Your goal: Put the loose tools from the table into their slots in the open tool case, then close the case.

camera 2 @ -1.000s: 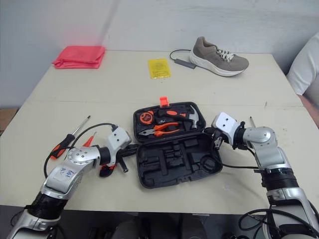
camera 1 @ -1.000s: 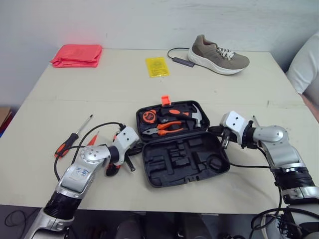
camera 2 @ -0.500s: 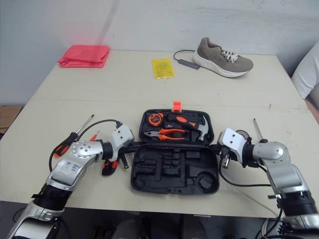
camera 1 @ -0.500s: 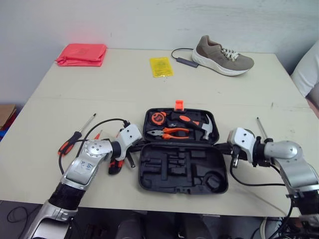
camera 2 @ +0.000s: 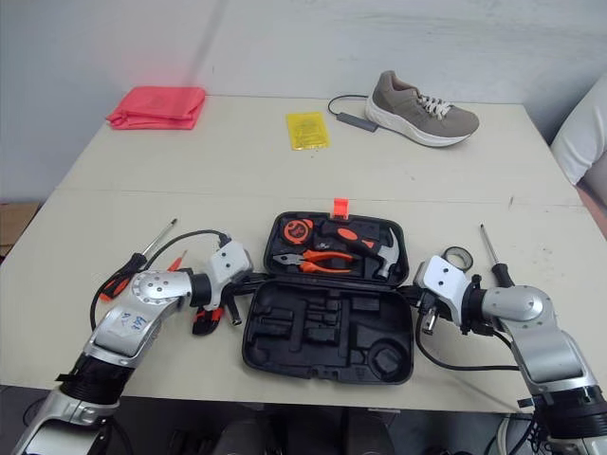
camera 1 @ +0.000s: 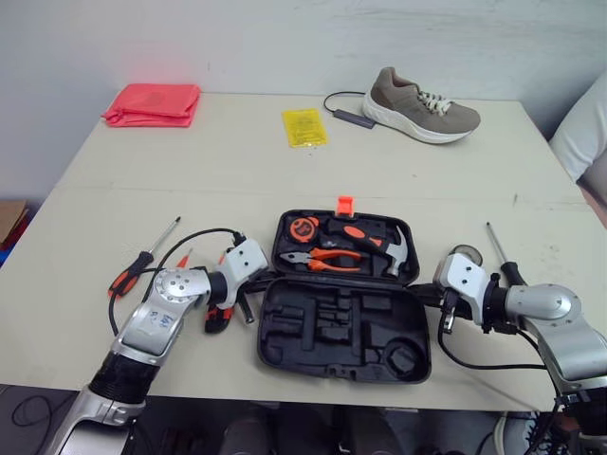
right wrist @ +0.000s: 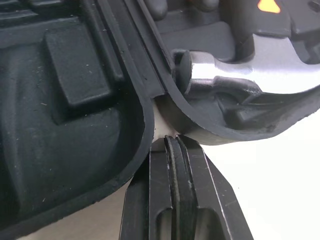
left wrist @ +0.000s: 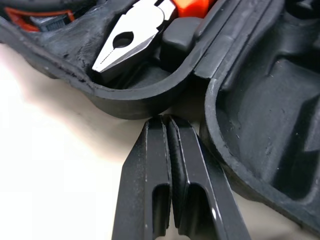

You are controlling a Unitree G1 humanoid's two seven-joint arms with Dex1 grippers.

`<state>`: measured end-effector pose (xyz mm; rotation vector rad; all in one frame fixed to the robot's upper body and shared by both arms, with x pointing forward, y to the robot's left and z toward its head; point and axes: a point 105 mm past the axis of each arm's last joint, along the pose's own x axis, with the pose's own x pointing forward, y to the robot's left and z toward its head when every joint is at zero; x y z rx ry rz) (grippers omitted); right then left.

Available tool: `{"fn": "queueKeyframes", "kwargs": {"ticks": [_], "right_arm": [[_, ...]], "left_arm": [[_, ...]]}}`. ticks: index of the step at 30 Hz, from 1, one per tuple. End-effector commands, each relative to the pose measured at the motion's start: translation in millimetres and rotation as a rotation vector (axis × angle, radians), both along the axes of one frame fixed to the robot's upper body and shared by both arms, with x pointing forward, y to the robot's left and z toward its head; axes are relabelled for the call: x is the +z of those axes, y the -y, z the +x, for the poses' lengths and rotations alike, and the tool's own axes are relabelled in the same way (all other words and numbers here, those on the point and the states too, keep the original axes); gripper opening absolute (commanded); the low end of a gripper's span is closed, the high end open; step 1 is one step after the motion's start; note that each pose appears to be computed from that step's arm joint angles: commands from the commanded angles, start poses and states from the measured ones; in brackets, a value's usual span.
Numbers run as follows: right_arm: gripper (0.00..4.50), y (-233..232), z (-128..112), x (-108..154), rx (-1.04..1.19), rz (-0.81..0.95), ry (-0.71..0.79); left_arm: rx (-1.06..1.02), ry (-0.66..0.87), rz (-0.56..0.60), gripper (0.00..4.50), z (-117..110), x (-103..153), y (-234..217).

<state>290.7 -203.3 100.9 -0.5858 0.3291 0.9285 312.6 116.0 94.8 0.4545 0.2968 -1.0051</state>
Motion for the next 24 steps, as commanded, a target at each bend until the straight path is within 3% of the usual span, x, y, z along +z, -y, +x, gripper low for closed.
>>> {"fn": "queueKeyframes", "kwargs": {"ticks": [1,4,9,15,18,21,24], "right_arm": [[0.00,-4.1,1.5,13.7,0.028,0.001,0.063],[0.00,-1.4,1.8,13.2,0.020,-0.002,0.062],[0.00,13.5,-4.5,27.1,0.008,0.011,0.108],[0.00,67.1,-39.8,56.5,-0.070,0.019,0.192],[1.03,91.5,-55.5,64.6,-0.158,0.029,0.210],[2.58,124.9,-77.7,66.0,-0.284,0.028,0.246],[4.14,154.8,-98.8,61.6,-0.412,0.040,0.252]], "left_arm": [[-0.061,0.006,-0.019,0.08,-8.6,4.1,10.0],[-0.056,0.012,-0.017,0.08,-8.3,5.5,6.1],[-0.118,0.065,-0.067,0.08,-22.6,35.4,-7.0],[-0.004,0.089,-0.045,0.08,-37.6,65.5,-84.1],[0.107,0.121,-0.057,0.93,-37.3,73.1,-123.1],[0.297,0.171,-0.063,2.37,-40.2,81.4,-180.8],[0.451,0.184,-0.023,3.77,-56.9,82.1,-235.0]]}}
